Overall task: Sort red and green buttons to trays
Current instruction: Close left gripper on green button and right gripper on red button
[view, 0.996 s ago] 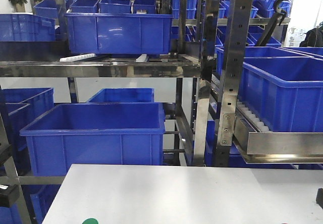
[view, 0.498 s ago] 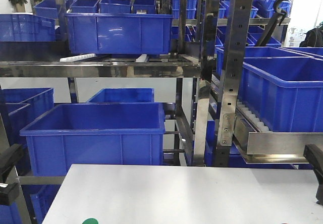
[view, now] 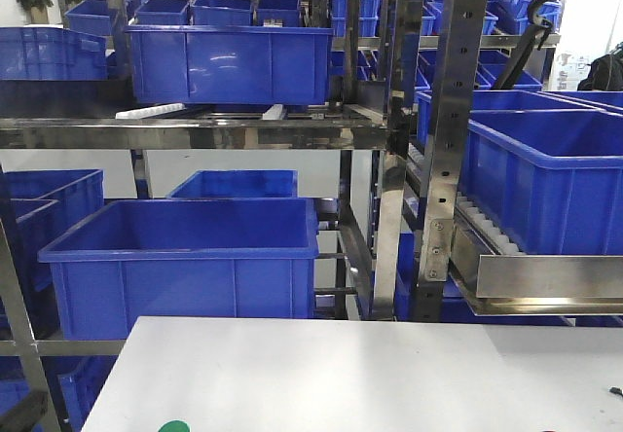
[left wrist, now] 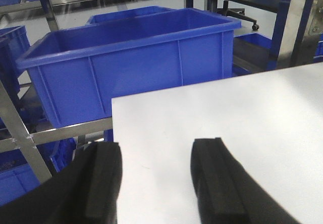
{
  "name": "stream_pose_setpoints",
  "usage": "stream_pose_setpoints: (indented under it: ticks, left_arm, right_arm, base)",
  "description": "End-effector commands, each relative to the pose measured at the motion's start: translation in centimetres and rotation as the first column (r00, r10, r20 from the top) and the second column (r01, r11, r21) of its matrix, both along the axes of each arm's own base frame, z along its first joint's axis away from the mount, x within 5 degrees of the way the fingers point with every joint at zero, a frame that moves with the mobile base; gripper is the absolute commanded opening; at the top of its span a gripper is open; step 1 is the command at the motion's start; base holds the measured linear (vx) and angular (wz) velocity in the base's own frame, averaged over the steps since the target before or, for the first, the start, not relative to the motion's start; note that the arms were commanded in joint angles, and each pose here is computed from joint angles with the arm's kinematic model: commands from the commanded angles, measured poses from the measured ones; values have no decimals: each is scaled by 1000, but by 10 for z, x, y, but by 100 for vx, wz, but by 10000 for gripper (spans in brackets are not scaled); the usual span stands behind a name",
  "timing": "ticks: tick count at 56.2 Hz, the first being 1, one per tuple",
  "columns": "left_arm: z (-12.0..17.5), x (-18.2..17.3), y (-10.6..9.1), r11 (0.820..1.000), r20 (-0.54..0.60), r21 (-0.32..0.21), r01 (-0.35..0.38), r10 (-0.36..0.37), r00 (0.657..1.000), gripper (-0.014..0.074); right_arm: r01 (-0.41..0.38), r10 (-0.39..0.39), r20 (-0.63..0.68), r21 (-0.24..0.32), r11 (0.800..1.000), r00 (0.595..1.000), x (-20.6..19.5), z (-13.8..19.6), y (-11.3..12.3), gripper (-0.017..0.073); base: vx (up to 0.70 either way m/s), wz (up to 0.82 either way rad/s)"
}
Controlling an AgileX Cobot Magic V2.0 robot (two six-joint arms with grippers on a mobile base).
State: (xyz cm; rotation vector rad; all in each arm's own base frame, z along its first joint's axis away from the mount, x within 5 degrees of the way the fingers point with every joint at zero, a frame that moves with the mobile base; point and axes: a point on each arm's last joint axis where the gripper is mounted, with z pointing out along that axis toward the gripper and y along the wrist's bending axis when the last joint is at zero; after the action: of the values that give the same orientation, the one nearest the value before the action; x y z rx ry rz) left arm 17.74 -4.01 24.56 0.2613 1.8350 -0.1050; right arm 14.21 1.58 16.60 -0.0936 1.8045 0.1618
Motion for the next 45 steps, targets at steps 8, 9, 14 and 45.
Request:
stream_pose_setpoints:
  ticks: [8,9,14,45]
  left_arm:
    - [16,2,0,999,147,-39,-4,10,989,414]
    - [16,2,0,999,148,-39,-4,10,989,414]
    - [17,3,0,999,156,-41,-4,11,988,414]
    - [18,3,0,999,162,-41,-4,11,987,414]
  right_arm:
    - [111,-110,42,-6,994,993,10,-12,-10,574]
    - [104,-103,57,-5,995,993,11,-12,-9,574]
    - [97,-93,101,-31,995,991,19,-16,-9,574]
    - [111,-109,52,-38,993,993,106,-61,-8,574]
  base:
    - [0,0]
    - [0,0]
    - [0,0]
    - [0,0]
